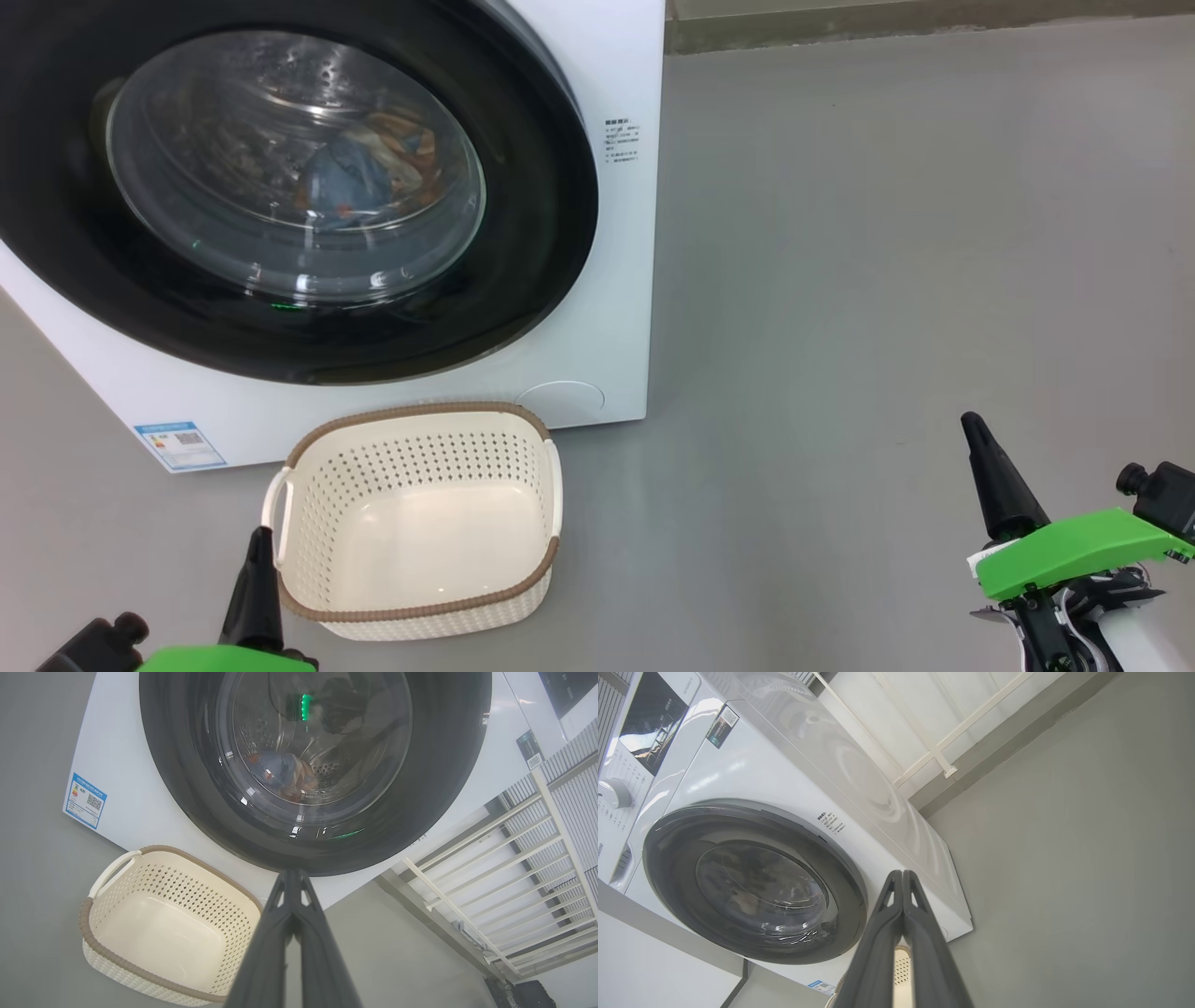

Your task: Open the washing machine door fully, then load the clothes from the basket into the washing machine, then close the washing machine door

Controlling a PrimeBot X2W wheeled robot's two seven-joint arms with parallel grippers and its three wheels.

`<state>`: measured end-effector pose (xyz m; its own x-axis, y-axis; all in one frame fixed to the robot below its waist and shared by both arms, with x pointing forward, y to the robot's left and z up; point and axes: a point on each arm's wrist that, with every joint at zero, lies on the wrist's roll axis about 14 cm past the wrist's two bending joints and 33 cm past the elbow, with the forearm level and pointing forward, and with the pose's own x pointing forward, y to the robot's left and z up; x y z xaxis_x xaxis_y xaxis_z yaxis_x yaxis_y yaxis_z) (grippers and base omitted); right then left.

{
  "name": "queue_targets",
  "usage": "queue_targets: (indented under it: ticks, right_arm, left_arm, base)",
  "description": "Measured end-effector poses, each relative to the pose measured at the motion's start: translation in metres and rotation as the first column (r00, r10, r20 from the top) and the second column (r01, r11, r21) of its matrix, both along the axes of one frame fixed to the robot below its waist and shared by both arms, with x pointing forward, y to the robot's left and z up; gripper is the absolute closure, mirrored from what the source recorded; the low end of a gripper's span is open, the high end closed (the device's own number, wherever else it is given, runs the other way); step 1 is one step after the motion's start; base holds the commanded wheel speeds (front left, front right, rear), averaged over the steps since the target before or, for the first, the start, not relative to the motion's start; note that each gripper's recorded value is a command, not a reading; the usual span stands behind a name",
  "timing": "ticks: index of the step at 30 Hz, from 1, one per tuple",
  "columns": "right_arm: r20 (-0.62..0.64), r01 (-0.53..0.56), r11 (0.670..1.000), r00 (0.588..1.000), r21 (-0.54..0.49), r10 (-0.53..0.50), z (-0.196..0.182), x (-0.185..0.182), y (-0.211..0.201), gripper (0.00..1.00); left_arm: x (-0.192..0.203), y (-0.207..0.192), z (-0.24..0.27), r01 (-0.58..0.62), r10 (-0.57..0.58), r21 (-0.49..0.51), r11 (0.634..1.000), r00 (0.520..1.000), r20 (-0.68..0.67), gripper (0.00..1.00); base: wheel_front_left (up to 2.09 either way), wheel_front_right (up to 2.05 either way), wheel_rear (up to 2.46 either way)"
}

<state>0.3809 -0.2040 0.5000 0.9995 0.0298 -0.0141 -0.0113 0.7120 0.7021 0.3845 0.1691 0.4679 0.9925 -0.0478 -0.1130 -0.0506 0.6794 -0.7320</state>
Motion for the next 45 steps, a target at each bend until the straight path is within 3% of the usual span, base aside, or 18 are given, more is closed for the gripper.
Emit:
queue_targets:
  ticks: [21,45]
  right_arm:
    - [-0.035,0.031,0.979,0.999,0.203,-0.024,-0.005,0.001,-0.001,1.00]
    - [-0.055,0.061,0.889,0.998,0.453,-0.041,-0.006,0.003,-0.001,1.00]
  left_arm:
    - [-0.002,0.006,0.000,-0.040,0.035,-0.196,0.980,0.999,-0.030,1.00]
    - [-0.003,0.012,0.005,-0.076,0.066,-0.428,0.901,0.997,-0.040,1.00]
  base:
    - [0.00,0.00,0.00]
    - [0.00,0.00,0.00]
